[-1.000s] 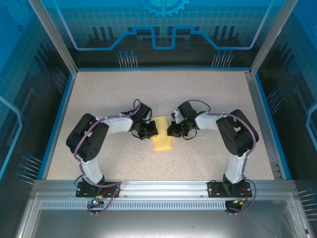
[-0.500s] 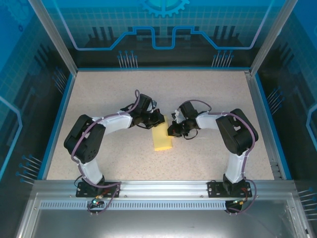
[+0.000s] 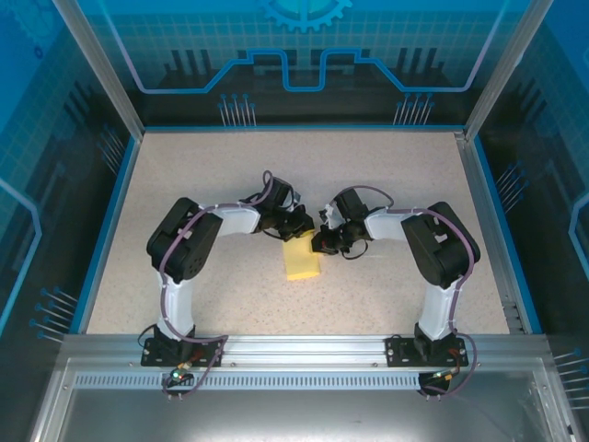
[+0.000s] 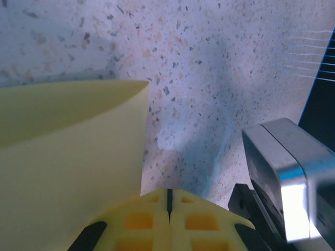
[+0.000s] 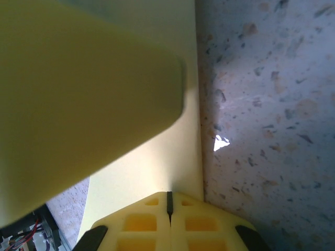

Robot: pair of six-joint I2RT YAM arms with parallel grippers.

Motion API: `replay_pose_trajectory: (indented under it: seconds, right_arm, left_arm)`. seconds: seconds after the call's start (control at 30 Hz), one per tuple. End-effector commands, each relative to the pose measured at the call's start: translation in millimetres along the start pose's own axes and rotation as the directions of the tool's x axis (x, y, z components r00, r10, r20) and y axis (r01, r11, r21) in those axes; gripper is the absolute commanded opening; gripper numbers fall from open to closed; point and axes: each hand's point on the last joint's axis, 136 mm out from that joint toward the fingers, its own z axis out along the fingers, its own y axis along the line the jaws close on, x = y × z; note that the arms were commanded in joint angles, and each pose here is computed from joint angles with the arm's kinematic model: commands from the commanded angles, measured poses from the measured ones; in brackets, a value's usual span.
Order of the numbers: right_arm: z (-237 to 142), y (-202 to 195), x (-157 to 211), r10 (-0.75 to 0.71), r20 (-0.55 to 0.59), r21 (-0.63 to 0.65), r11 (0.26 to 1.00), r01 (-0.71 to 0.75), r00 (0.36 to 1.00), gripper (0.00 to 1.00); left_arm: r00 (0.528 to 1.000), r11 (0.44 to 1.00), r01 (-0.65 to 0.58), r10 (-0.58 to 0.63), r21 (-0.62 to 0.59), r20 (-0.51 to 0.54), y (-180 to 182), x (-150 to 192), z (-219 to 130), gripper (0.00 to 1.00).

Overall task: Fold a paper plane with a square sheet of paper (pick it up from the middle)
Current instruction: First fold in half a square sheet of paper at the center of the table.

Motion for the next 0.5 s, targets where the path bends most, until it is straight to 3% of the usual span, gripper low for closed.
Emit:
replay_pose_trajectory:
  seconds: [0.0,0.3,0.47]
  right_arm:
    - [7.6,-38.2,26.7,0.09,-0.069,0.109,0.991,-0.082,0.994,0.04]
    - [7.4,-39.6,29.8,0.087,-0.08,0.113,0.991,-0.077,0.993,0.04]
    - [7.9,-37.5,32.0,0.076,-0.091,0.098,0.993,-0.067,0.993,0.04]
  left_arm:
    - [0.999,1.0,0.004,-0.004,-0.009,-0.037,1.1,0.1,9.6,0.0]
    - [1.0,0.986,-0.026,0.025,-0.164,-0.012,32.4,-5.0,8.4,0.0]
    - [0.999,0.983,-0.024,0.019,-0.185,-0.025,44.7,-5.3,15.3,0.0]
